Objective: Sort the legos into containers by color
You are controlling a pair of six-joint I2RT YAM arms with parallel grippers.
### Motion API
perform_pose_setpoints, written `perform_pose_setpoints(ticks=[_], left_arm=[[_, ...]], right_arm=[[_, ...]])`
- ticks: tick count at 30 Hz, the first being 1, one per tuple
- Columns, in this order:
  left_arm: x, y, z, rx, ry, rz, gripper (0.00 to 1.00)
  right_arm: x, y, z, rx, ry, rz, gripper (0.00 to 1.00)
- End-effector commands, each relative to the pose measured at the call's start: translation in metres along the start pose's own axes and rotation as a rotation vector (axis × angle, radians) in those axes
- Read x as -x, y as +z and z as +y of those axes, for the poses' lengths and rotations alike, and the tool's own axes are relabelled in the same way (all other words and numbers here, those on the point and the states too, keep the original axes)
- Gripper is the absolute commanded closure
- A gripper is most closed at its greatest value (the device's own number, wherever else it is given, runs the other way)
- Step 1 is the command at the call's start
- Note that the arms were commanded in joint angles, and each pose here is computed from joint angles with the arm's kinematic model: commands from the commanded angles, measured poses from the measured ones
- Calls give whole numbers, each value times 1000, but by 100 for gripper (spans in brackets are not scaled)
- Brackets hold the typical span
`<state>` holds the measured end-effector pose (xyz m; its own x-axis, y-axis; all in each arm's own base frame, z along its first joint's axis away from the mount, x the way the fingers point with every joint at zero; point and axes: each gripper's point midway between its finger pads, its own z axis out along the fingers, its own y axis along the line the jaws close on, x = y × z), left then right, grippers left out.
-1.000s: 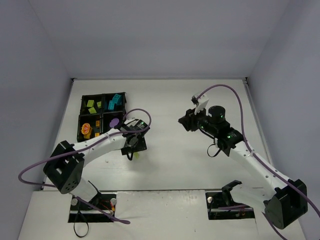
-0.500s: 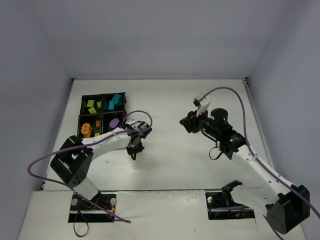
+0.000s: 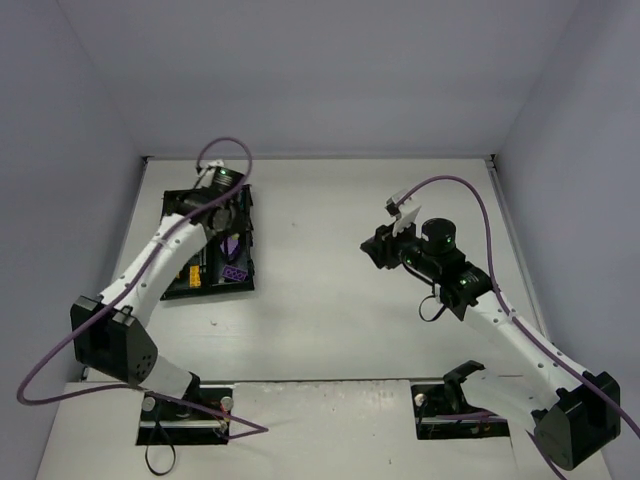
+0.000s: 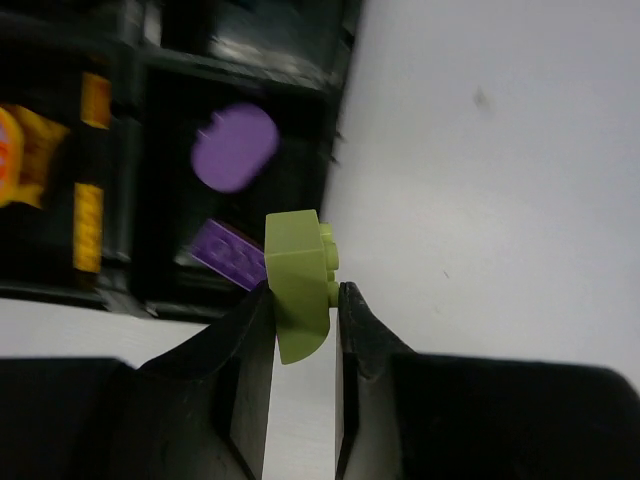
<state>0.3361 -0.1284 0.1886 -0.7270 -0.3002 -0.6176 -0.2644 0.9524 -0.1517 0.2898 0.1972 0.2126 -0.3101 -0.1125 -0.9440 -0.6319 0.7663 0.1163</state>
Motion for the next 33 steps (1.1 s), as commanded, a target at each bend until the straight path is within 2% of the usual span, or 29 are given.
perform_pose_setpoints(ticks=[1, 2, 4, 5, 8, 12, 13, 15, 18, 22, 23, 25, 26, 28, 29, 33], left_arm=[[48, 5, 35, 43, 68, -35, 98], [69, 14, 48, 60, 31, -50, 98], [83, 32, 63, 100, 42, -34, 98], [104, 34, 74, 114, 12, -68, 99], [132, 55, 90, 131, -5, -96, 98], [157, 81, 111, 180, -11, -106, 98], [153, 98, 113, 189, -2, -75, 97], [170, 103, 132, 215, -23, -94, 96], [179, 120, 138, 219, -12, -98, 90], [181, 133, 140, 233, 3, -81, 77], [182, 133, 141, 233, 2, -80, 69], [185, 131, 138, 214, -1, -88, 60], [186, 130, 136, 203, -2, -91, 52], [190, 123, 130, 172, 2, -108, 46], [190, 120, 127, 156, 5, -109, 39], [196, 92, 116, 97, -2, -146, 29]], right_arm=[[28, -5, -1, -3, -58, -90, 99], [27, -5, -1, -2, -60, -87, 99], [26, -5, 0, 5, -61, -82, 99], [24, -5, 1, 8, -60, -79, 99], [23, -5, 5, 36, -63, -75, 99], [23, -4, 11, 72, -68, -70, 99], [25, -4, 13, 83, -70, -71, 99], [26, -3, 15, 95, -76, -73, 99], [28, -1, 19, 125, -87, -70, 98], [25, 7, 22, 151, -97, -48, 99], [28, 8, 22, 157, -102, -51, 99], [26, 16, 25, 176, -111, -34, 99], [28, 19, 26, 190, -115, -34, 99], [33, 29, 31, 217, -127, -29, 99], [30, 36, 34, 238, -130, -13, 99], [50, 58, 52, 306, -179, -32, 99]])
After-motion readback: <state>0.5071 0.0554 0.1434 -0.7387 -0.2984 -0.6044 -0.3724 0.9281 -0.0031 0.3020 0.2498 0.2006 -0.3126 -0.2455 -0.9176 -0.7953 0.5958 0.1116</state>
